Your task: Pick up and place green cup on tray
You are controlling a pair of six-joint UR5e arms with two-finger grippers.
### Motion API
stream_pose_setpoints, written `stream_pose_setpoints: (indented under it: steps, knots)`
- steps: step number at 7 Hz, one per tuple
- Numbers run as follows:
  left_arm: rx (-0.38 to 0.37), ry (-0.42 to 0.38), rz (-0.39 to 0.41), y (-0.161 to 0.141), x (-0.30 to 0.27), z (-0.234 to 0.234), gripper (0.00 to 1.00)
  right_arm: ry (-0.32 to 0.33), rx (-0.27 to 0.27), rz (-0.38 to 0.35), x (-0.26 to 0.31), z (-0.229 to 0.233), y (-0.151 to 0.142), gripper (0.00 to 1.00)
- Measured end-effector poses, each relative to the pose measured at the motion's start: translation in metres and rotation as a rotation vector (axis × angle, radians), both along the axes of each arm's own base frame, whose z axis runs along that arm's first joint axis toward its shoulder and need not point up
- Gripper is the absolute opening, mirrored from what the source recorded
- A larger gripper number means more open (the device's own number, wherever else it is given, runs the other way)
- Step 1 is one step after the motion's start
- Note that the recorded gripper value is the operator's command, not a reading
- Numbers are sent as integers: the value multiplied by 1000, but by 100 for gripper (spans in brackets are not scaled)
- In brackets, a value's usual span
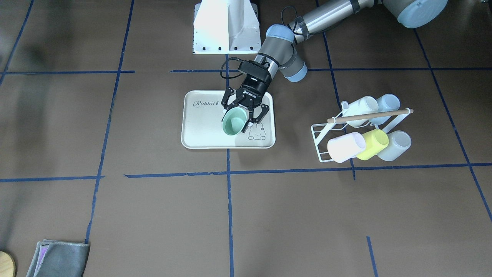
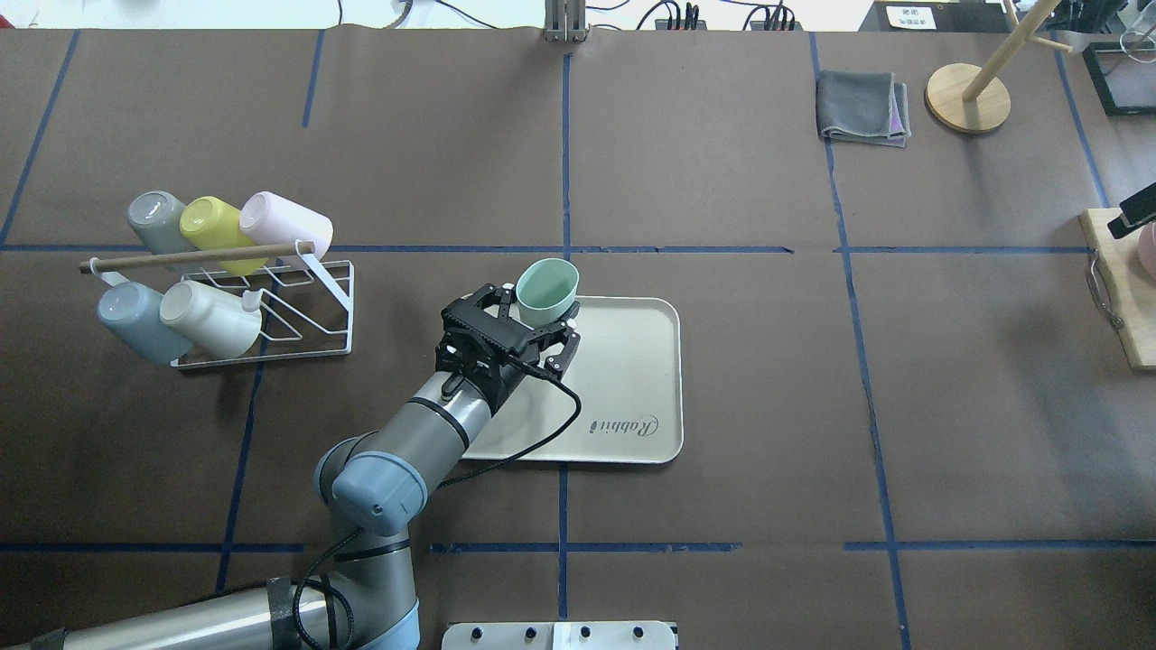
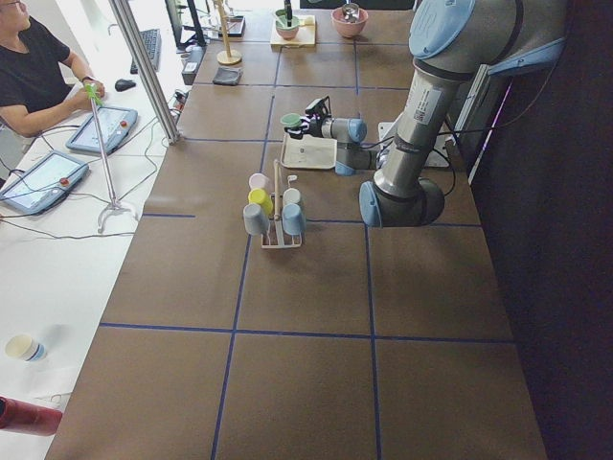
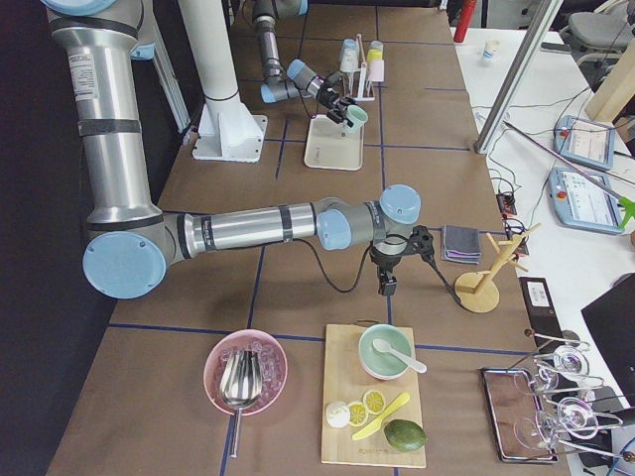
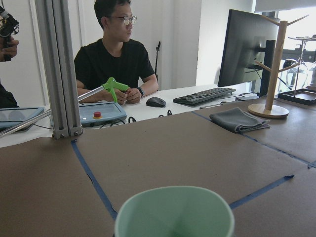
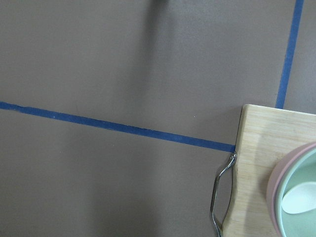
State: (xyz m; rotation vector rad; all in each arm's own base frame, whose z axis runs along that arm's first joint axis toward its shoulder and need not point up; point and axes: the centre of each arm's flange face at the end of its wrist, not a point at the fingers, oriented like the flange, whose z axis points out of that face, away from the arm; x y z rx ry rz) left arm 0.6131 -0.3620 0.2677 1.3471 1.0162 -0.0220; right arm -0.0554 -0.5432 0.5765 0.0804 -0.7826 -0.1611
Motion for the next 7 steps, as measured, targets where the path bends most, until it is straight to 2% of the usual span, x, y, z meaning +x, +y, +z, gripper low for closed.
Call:
stream_pose_setpoints:
  steps: [2,5,7]
  knots:
    - [0,-4,16,10,7,0,22,2,-6,6,2,2,2,100]
    - [3,-20,22,15,10,2,50,4,-16,9,3,6,5,100]
    - [4,-23,27,18,12,2,64,5,-18,11,3,7,5,100]
